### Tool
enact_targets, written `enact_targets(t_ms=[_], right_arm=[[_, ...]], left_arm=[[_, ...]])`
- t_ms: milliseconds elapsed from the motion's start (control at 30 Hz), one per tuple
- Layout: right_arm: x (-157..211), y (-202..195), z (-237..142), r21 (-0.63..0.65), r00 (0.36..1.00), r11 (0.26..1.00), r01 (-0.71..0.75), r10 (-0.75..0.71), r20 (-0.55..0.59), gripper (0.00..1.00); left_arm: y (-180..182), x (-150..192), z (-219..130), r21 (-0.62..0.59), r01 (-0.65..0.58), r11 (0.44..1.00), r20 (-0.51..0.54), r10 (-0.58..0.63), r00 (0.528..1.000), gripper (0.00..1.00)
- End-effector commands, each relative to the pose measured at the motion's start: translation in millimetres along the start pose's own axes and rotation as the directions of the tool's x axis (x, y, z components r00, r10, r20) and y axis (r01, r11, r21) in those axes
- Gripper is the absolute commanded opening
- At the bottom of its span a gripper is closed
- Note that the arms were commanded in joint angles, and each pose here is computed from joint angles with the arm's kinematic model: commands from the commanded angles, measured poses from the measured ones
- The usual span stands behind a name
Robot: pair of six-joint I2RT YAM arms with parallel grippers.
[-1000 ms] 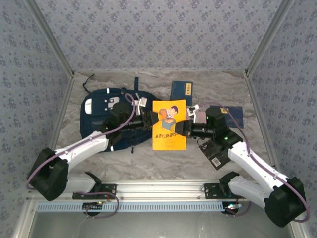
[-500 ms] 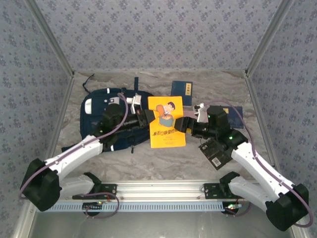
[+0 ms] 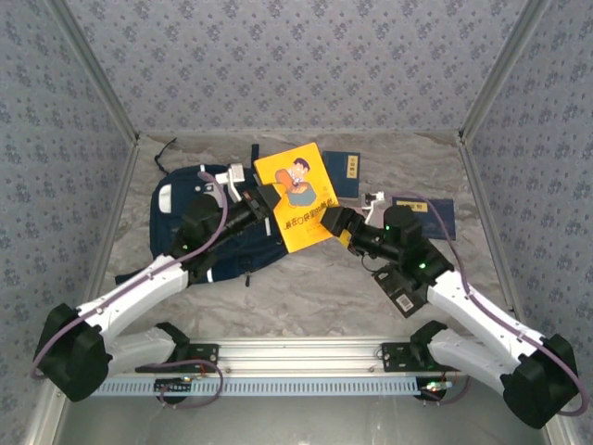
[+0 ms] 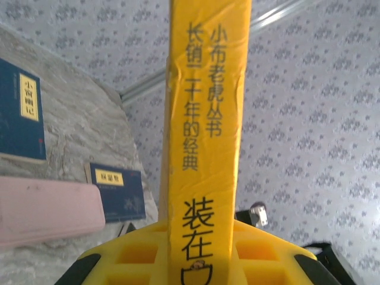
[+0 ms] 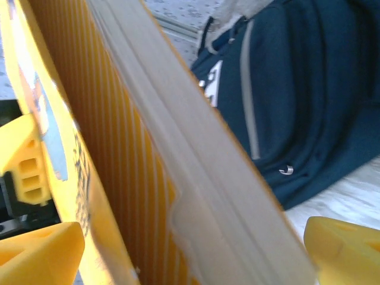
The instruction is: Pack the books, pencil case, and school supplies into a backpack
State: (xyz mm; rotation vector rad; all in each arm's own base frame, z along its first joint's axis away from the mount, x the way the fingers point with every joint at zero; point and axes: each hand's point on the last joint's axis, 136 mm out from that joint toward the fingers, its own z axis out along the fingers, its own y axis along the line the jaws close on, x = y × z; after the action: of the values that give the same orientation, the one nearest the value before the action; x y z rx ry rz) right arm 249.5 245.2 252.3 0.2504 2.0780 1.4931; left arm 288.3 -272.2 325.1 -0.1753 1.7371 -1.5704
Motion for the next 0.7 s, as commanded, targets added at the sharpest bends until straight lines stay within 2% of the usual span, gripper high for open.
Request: enact_targets(t_ms=[0, 167, 333, 467, 600, 667], right_arm=[[-10.9, 27.8, 6.8, -0.144, 0.995, 0.987, -0.065, 0.076, 0.070, 0.97], [-10.7, 39.8, 21.2, -0.240, 0.988, 0.965, -0.107, 0.129, 0.080, 0.97], [-27.1, 57.1, 22.9, -0.338, 0.973, 0.937, -0.089, 0.154, 0.172, 0.95], [-50.6, 73.1, 12.1, -0.394, 0.942, 0.918, -0.051, 0.175, 0.287, 0.89], [-64.1, 80.4, 4.6, -0.384, 0.918, 0.923, -0.004, 0.156, 0.364, 0.82], [-67.8, 83.1, 2.8, -0.381, 0.911, 0.924, 0.015, 0.145, 0.387, 0.74]], left_arm=[[-57.0, -47.7, -3.5, 0.168, -0.019, 0.986, 0.184, -0.012, 0.983, 0.00], [-58.5, -55.4, 3.2, 0.192, 0.023, 0.981, 0.202, -0.063, 0.977, 0.00], [-55.8, -57.0, 3.4, 0.196, 0.045, 0.979, 0.215, -0.088, 0.973, 0.00], [-47.7, -56.1, -0.4, 0.171, 0.056, 0.984, 0.229, -0.095, 0.969, 0.00], [-37.5, -57.3, -5.4, 0.129, 0.069, 0.989, 0.254, -0.101, 0.962, 0.00], [-31.1, -58.1, -7.6, 0.105, 0.082, 0.991, 0.268, -0.107, 0.957, 0.00]])
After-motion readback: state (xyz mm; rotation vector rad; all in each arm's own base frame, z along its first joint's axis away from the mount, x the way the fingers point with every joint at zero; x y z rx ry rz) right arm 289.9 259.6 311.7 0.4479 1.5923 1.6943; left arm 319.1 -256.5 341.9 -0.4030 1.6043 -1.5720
